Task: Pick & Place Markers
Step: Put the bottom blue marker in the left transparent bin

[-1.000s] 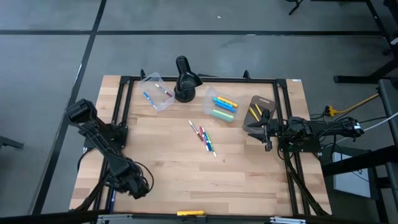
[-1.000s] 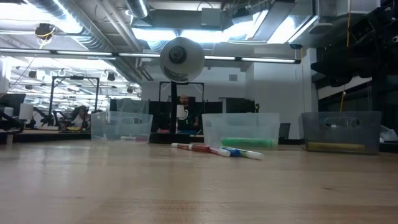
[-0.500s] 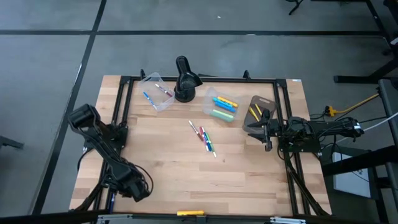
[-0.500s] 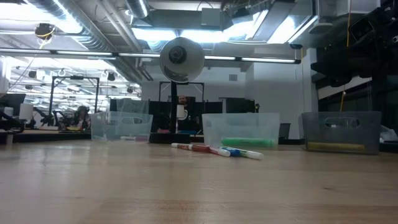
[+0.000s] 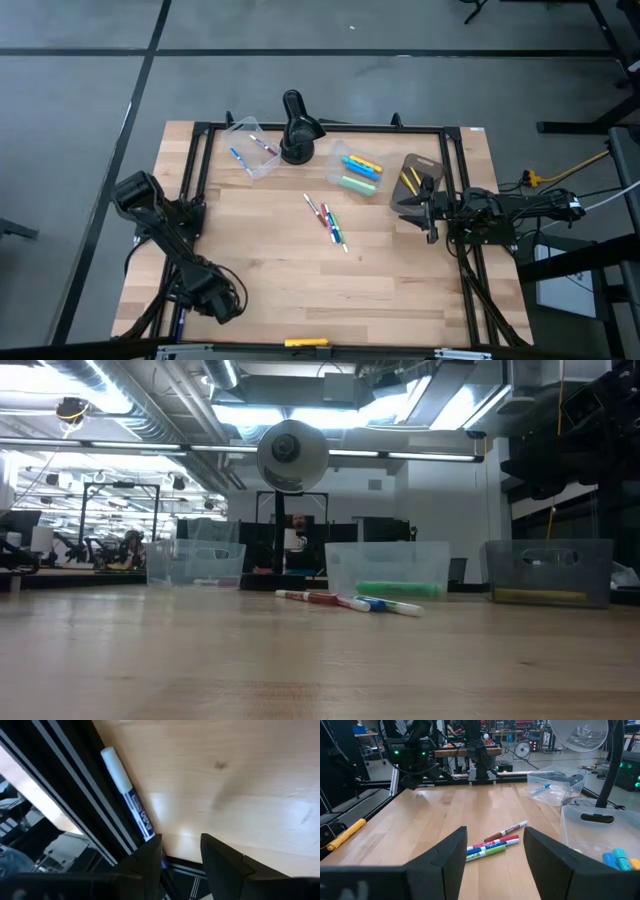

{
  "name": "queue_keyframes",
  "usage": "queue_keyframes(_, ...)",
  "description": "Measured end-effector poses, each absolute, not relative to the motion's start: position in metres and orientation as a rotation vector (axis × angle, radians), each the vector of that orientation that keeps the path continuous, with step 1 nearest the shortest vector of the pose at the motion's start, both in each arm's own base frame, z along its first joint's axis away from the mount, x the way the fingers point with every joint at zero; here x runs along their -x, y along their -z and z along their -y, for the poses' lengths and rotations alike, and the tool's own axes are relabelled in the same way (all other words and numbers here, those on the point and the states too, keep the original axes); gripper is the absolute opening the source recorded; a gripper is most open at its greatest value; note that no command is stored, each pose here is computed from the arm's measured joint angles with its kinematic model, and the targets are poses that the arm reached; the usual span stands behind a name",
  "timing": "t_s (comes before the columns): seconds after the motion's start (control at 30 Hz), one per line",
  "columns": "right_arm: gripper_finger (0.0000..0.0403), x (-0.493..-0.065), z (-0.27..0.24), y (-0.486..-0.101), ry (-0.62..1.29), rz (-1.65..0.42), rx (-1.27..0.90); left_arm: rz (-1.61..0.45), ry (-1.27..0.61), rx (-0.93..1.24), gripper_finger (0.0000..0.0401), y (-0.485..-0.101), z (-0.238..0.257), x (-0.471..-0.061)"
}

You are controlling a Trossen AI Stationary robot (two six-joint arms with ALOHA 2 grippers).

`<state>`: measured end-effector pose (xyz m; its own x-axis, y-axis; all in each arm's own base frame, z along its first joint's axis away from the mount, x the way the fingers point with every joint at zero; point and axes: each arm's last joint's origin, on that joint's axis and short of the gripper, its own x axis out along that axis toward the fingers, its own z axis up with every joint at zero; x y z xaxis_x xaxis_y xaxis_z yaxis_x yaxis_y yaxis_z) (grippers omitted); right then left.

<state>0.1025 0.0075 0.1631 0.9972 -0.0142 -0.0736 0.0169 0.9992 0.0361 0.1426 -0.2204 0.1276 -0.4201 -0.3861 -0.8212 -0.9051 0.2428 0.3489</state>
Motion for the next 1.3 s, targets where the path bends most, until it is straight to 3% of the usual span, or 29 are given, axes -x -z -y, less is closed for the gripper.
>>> queue_keyframes(0.23,0.0194,-0.102,-0.007,-0.163,0.015,-0.075,-0.037,-1.787,-1.042,1.191,0.0129,-0.136,0.214,-0.146)
queue_keyframes(0.4,0.0194,-0.102,-0.008,-0.163,0.015,-0.076,-0.037,-1.673,-0.88,1.079,0.0126,-0.15,0.203,-0.144)
queue_keyframes(0.77,0.0194,-0.102,-0.007,-0.163,0.015,-0.075,-0.037,-2.026,-0.174,0.681,0.0094,-0.164,0.206,-0.129)
queue_keyframes(1.03,0.0194,-0.102,-0.007,-0.163,0.015,-0.075,-0.037,-2.036,-0.05,0.589,0.0076,-0.164,0.218,-0.115)
queue_keyframes(1.3,0.0194,-0.102,-0.007,-0.163,0.015,-0.075,-0.037,-1.947,-0.01,0.529,0.001,-0.153,0.223,-0.121)
